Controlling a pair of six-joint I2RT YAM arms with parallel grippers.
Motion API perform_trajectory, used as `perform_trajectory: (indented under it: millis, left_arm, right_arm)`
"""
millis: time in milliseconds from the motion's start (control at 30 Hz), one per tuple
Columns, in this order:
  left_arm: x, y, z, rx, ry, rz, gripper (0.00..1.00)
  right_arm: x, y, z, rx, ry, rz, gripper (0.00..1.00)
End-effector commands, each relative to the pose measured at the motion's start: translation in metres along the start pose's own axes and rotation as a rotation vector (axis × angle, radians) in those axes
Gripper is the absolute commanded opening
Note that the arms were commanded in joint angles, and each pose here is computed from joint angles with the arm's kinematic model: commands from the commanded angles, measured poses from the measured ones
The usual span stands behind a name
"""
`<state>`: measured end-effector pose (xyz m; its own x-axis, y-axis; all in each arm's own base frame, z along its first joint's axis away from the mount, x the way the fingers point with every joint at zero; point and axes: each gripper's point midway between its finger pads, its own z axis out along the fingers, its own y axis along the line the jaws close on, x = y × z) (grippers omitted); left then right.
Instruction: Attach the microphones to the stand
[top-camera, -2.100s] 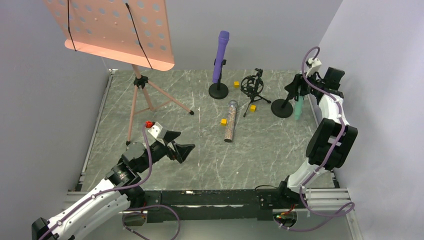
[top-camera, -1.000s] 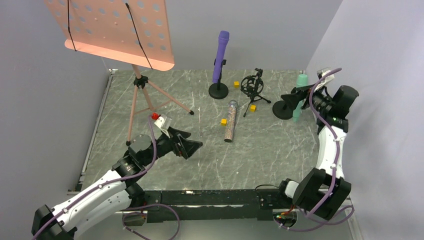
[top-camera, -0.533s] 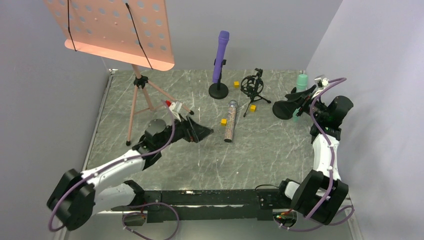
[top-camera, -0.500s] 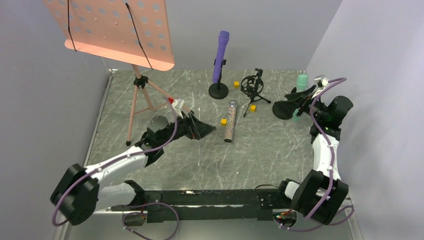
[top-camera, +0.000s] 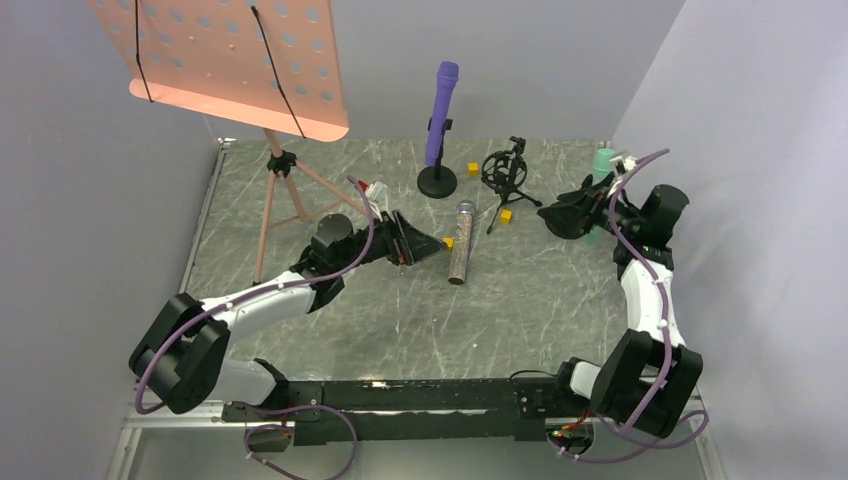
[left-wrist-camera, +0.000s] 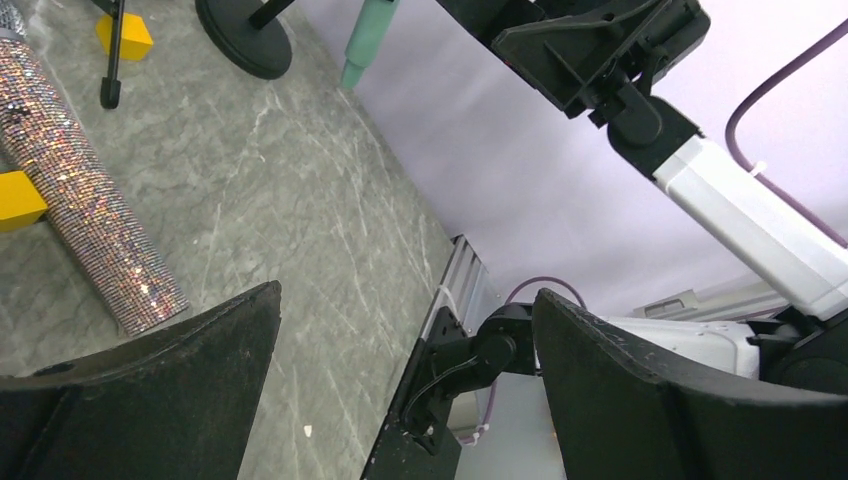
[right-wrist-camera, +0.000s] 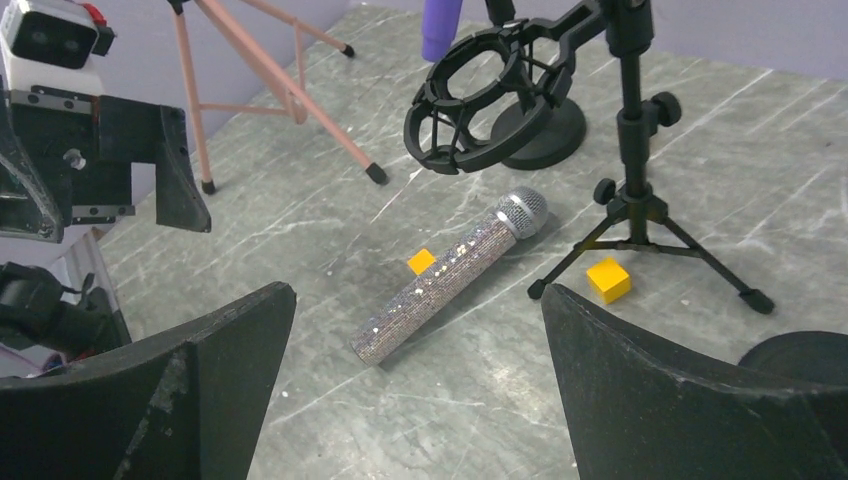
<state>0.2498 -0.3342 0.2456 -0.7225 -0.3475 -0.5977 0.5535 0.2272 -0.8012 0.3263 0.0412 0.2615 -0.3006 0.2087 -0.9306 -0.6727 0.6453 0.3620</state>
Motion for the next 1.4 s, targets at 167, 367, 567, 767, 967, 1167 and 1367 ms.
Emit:
perform_trajectory:
  millis: [167,367,567,767,967,1167,1367]
  left_arm:
    - [-0.018,-0.006,-0.019,-0.111,0.0,0.213,0.99]
    - [-0.015,-0.003,-0.056,-0.207,-0.014,0.299,0.99]
    - [-0.012,0.001,-0.093,-0.293,-0.051,0.368,0.99]
    - [-0.008,0.001,-0.108,-0.303,-0.074,0.382,0.99]
    - [-0.003,0.003,-0.119,-0.324,-0.065,0.389,0.99]
    - [-0.004,0.011,-0.116,-0.345,-0.071,0.391,0.99]
    - [-0.014,0.01,-0.1,-0.337,-0.056,0.422,0.99]
  right_arm:
    - [0.037,-0.022,0.025,0.018,0.164,-0.217,1.0]
    - [0.064,-0.044,0.057,0.066,0.29,-0.467,1.0]
    - [0.026,-0.07,0.075,0.128,0.099,-0.485,1.0]
    - [0.026,-0.071,0.097,0.008,-0.07,-0.549,1.0]
    - [0.019,-0.104,0.115,0.057,-0.112,-0.583,0.98]
    - [0.021,-0.102,0.128,-0.051,-0.181,-0.685,0.91]
    - [0.016,-0.122,0.144,-0.031,-0.203,-0.667,0.81]
